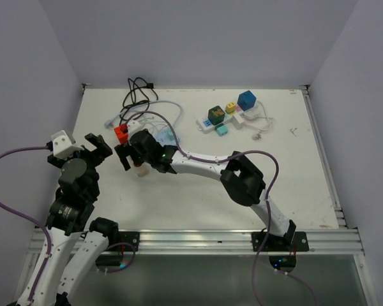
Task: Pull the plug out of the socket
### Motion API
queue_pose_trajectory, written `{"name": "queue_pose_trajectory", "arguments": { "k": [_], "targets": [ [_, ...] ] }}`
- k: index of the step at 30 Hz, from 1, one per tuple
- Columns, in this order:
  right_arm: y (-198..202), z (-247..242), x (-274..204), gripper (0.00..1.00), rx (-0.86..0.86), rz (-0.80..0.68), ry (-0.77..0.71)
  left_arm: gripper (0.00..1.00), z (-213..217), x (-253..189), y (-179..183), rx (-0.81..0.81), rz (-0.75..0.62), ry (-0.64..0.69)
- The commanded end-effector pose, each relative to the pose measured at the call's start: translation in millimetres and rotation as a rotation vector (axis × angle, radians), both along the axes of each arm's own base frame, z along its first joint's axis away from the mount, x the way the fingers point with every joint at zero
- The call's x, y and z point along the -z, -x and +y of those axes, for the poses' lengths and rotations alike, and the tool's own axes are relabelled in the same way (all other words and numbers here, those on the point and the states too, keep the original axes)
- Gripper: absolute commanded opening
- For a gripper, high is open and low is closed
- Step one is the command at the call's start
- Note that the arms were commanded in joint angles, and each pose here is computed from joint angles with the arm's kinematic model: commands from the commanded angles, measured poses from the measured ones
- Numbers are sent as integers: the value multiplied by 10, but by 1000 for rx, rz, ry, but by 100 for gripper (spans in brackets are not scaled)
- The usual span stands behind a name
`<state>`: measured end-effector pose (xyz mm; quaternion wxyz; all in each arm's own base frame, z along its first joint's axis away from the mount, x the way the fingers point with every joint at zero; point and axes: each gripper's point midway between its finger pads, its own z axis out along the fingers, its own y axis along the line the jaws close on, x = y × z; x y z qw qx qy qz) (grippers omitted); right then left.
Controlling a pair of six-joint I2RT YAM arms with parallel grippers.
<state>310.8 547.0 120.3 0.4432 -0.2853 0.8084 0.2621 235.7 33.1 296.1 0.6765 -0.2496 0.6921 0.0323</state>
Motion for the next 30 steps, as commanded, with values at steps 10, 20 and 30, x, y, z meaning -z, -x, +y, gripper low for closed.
{"name": "queue_pose_trajectory", "arguments": {
  "k": [10,20,30],
  "targets": [
    [-450,280,413,75,160,-40,48,100,85,-153,82,-47,-43,37],
    [-268,151,215,22,74,-44,58,100,24,-126,37,-13,-34,32],
    [51,-454,-66,0,16,-76,124,100,10,-74,10,-8,-19,26]
  ]
}}
